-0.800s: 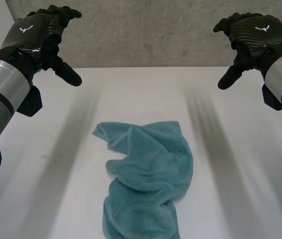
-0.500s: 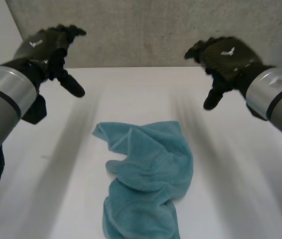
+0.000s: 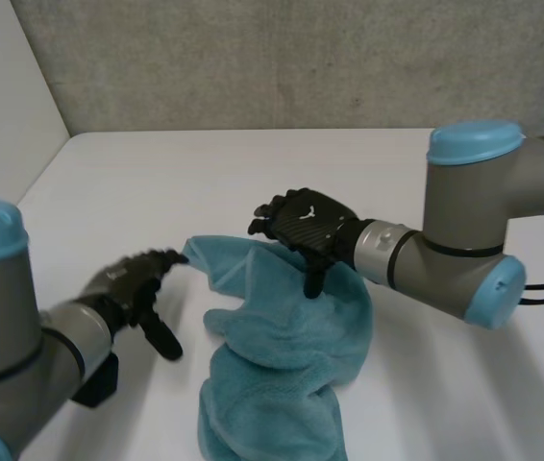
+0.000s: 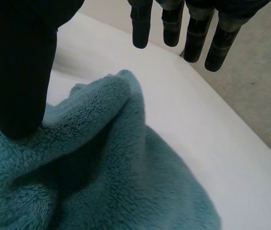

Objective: Fold the laundry

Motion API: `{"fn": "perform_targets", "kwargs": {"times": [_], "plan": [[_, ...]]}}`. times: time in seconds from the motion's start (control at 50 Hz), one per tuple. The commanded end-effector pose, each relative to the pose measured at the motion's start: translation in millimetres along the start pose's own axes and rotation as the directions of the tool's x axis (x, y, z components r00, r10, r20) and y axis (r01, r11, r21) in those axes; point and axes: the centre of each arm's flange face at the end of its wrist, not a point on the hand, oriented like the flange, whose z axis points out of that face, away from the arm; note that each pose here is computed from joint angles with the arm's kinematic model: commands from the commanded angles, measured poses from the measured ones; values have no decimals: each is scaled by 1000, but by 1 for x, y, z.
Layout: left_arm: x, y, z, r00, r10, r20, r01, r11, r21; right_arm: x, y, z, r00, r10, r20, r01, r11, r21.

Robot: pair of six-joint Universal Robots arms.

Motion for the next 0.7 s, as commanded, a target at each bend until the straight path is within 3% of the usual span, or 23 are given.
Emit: {"fn": "perform_targets", "kwargs": {"times": [0.02,0.18,0.38,0.48,0.52,0.54,0.58,0.6,0.62,0.64,0.66,0.68,0.7], "plan": [[18,28,-6,997,46,-65,-51,996,-78,-10,14,18,999,3,37,-2,1000,-13],[29,44,3,994,46,-95,-57,991,-117,-20,27,26,996,-49,71,53,997,-57],[43,48,25,990,21,-139,-27,999,-43,-13,24,26,995,-97,39,99,993,-59],[50,25,37,986,28,-165,-12,995,99,3,10,28,990,-127,-66,124,991,-55],[54,9,39,985,28,-171,1,986,166,28,-8,30,966,-130,-223,125,992,-35],[58,-10,42,985,24,-173,18,971,240,29,-8,30,966,-130,-224,125,992,-35],[62,-36,42,985,20,-172,38,945,326,61,-50,22,904,-73,-422,121,989,88],[67,-64,40,985,18,-174,57,908,416,61,-50,22,903,-73,-423,121,989,89],[67,-65,40,985,18,-174,57,907,416,77,-77,11,862,-7,-507,116,976,185],[72,-92,35,984,22,-175,69,866,496,88,-101,-1,827,71,-558,111,952,284],[76,-118,29,985,36,-170,69,819,570,88,-102,-2,826,71,-559,110,952,285],[76,-119,28,985,36,-170,69,818,571,97,-122,-16,798,151,-583,103,920,379],[78,-139,22,986,61,-156,52,775,630,97,-123,-16,798,152,-583,103,919,380]]}}
